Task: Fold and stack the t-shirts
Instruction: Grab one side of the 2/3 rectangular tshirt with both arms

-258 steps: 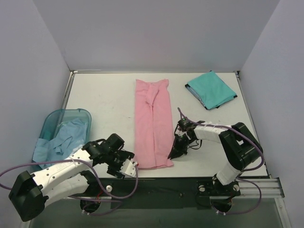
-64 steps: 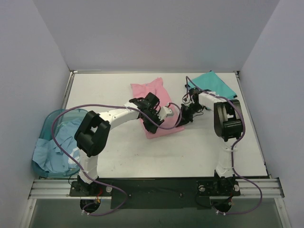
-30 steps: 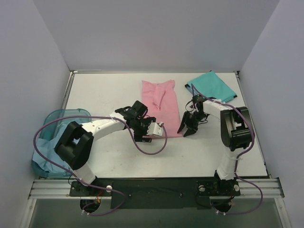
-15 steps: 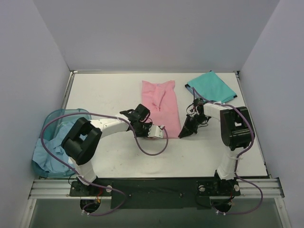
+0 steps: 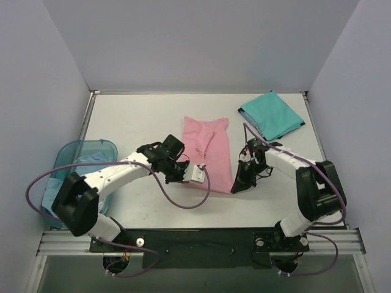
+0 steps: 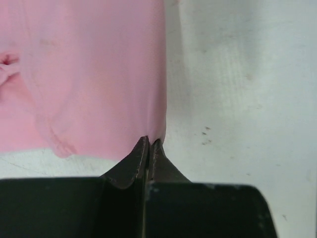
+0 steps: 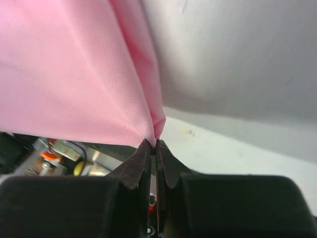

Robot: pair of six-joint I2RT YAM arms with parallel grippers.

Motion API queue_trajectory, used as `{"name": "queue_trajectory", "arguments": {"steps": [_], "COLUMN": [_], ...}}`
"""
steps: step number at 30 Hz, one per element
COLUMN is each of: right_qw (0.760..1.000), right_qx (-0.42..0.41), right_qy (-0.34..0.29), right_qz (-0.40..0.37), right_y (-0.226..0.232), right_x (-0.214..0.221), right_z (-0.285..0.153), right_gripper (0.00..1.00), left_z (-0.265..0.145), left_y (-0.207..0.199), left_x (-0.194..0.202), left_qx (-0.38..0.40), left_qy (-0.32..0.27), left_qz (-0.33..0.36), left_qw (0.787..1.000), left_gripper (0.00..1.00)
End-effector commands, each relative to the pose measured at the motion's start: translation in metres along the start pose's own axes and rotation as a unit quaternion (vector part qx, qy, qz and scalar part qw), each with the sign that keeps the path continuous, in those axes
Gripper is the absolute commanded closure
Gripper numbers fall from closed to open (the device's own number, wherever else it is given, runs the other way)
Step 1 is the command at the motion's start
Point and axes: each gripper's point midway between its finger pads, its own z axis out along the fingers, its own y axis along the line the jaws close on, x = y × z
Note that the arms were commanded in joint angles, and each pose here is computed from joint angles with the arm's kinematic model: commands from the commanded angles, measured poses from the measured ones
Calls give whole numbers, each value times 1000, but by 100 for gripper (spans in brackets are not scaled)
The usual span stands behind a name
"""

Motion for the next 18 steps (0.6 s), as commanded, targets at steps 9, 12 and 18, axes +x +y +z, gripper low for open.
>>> {"name": "queue_trajectory", "arguments": {"steps": [9,12,18], "right_qw": [994,993,992], "right_qx": [45,24,22], "right_qy": [45,44,16], "right_qz": [-93,-104,-126], "right_y": [-2,11,39], "right_x": [145,162,132], "right_z": [-56,-67,-74], "right_gripper": [100,100,100], "left_z": [-100,-117,-120], "left_y": [-154,-172,-136], "left_x": [-29,-35,-41], "left_qx": [178,198,110], "left_qy": [-74,-89,-117], "left_qz": [-8,-33,-99], "left_qw": [981,976,982], "left_gripper": [100,100,100]}}
